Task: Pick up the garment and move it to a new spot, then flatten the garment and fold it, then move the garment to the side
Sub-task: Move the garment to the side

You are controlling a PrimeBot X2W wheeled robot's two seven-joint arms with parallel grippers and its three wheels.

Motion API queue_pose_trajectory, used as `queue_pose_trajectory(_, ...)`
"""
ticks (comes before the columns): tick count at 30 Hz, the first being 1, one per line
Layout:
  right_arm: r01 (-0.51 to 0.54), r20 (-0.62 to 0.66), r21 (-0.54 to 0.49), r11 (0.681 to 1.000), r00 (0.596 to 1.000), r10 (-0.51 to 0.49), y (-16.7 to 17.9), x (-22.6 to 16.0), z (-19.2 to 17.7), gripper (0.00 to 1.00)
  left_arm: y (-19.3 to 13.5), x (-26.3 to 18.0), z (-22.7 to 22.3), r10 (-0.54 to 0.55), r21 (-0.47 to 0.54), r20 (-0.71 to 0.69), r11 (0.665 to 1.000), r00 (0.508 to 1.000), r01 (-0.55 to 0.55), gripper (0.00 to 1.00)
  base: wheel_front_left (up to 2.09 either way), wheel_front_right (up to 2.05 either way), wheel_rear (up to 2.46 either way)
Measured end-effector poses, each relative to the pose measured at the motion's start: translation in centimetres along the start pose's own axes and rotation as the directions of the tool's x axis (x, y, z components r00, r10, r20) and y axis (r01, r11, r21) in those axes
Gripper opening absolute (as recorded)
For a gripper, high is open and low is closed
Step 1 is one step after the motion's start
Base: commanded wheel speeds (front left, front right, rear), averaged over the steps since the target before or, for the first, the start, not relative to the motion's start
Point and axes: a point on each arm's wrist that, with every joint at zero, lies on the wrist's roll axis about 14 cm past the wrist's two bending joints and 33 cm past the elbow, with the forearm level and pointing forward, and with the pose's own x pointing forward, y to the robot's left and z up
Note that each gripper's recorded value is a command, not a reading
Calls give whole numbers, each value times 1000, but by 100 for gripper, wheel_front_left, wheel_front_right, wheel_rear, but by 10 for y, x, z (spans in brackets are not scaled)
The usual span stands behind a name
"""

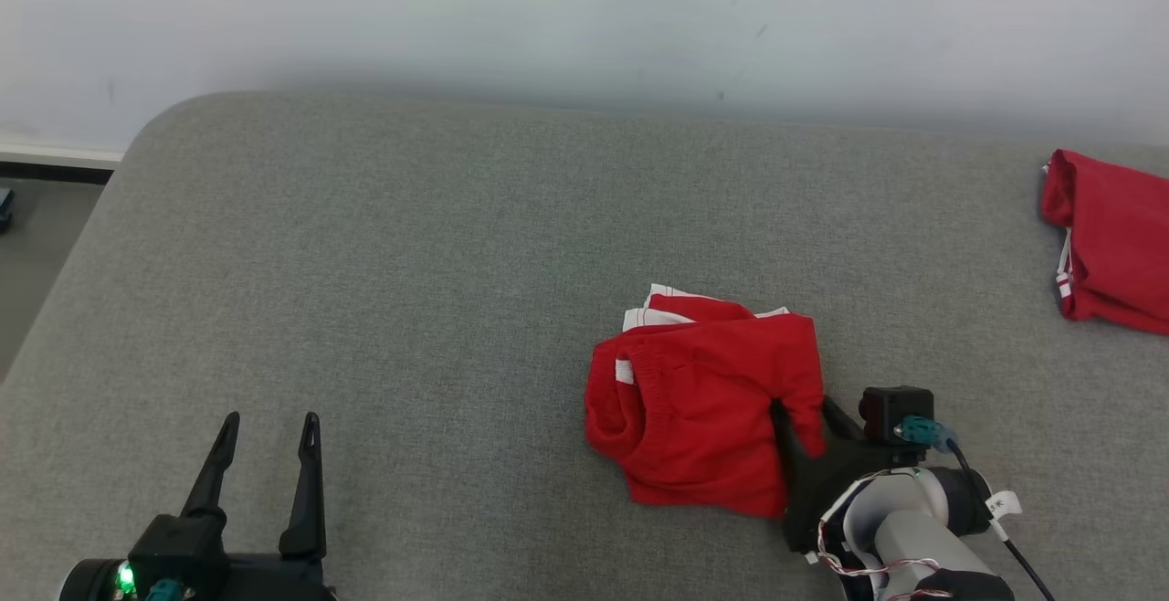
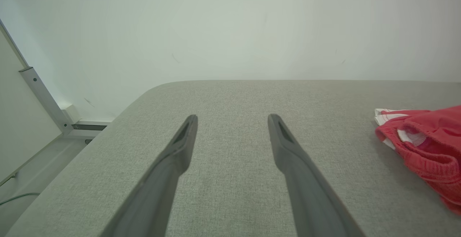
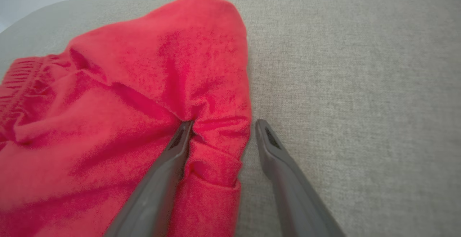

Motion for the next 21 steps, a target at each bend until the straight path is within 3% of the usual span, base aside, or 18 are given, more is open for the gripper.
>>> queue_pose_trajectory(1, -3, 0, 9, 1000, 1000, 3, 2, 1, -1, 12, 2, 0, -1, 5, 0, -3, 1000, 1000, -5, 100, 0, 0, 0)
queue_pose_trajectory(2, -13, -1, 7, 1000, 1000, 13, 5, 2, -2, 0, 3, 0, -4, 9, -1, -9, 1000, 1000, -9, 100, 0, 0, 0)
queue_pose_trajectory(9, -8, 65, -55, 998, 998, 11, -6, 2, 27, 0, -11, 5, -2, -25, -20, 3, 999, 1000, 25, 100, 0, 0, 0)
queue_pose_trajectory(13, 34, 145, -138, 990, 989, -14, -33, 6, 75, 0, -14, 14, 2, -34, -14, 18, 999, 999, 34, 100, 0, 0, 0)
queue_pose_trajectory(21, 123, 163, -303, 945, 984, -76, -96, 12, 121, 0, -28, 41, -2, -87, 1, 21, 996, 996, 87, 100, 0, 0, 0)
